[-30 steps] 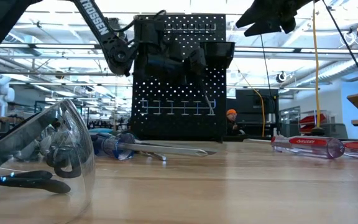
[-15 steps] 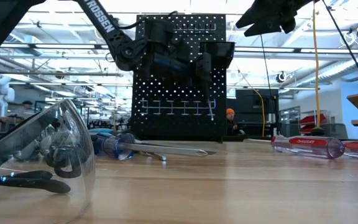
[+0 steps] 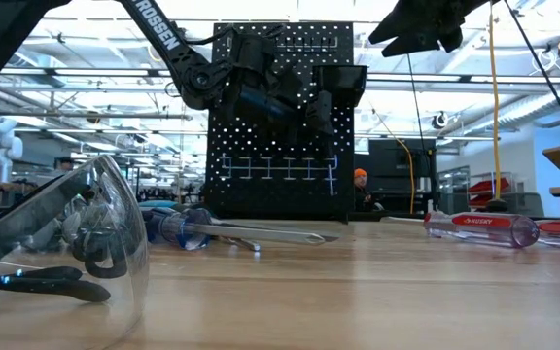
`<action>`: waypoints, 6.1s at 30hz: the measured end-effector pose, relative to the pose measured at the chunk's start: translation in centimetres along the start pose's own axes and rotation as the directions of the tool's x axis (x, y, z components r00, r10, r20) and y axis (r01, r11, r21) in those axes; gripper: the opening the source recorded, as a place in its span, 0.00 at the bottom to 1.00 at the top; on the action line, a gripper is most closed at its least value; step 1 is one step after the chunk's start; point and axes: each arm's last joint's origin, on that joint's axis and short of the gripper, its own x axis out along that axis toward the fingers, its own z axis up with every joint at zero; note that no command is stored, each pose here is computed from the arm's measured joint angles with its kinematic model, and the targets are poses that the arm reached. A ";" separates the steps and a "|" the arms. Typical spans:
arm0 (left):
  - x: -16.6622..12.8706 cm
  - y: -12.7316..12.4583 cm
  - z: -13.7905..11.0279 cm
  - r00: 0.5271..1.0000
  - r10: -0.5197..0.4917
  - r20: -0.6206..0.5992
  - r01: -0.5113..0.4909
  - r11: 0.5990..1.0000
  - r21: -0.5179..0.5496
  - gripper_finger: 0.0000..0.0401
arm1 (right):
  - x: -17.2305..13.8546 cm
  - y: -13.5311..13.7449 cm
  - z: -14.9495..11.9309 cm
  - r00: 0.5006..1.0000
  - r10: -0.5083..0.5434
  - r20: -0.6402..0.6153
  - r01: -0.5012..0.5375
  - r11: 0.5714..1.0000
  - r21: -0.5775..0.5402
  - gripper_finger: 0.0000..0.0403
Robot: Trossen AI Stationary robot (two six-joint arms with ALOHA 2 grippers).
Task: Hang tools onto peg board
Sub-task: Hang the black screwdriver on the pegboard
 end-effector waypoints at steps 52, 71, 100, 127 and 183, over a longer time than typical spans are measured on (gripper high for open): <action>-21.6 -5.5 4.4 0.963 -0.119 -0.241 0.157 0.977 0.142 0.61 | 4.5 3.4 -3.6 0.985 0.039 -0.170 -0.035 0.999 0.025 0.67; -25.6 -3.5 2.1 0.836 -0.543 -0.082 0.536 0.776 0.332 0.61 | 9.5 8.4 -5.4 0.906 0.419 -0.064 -0.401 0.897 0.187 0.67; -27.7 -2.2 2.6 0.807 -0.571 -0.149 0.590 0.769 0.245 0.61 | 23.7 15.2 -9.7 0.932 0.139 -0.335 -0.054 0.966 0.251 0.67; -27.7 -2.2 2.5 0.807 -0.569 -0.156 0.590 0.769 0.245 0.61 | 24.2 14.2 -12.7 0.841 0.115 -0.528 -0.092 0.993 0.070 0.30; -29.8 -0.5 3.5 0.726 -0.632 0.269 0.600 0.774 0.201 0.61 | 13.6 4.9 4.3 0.793 0.253 0.554 -0.342 0.938 0.062 0.30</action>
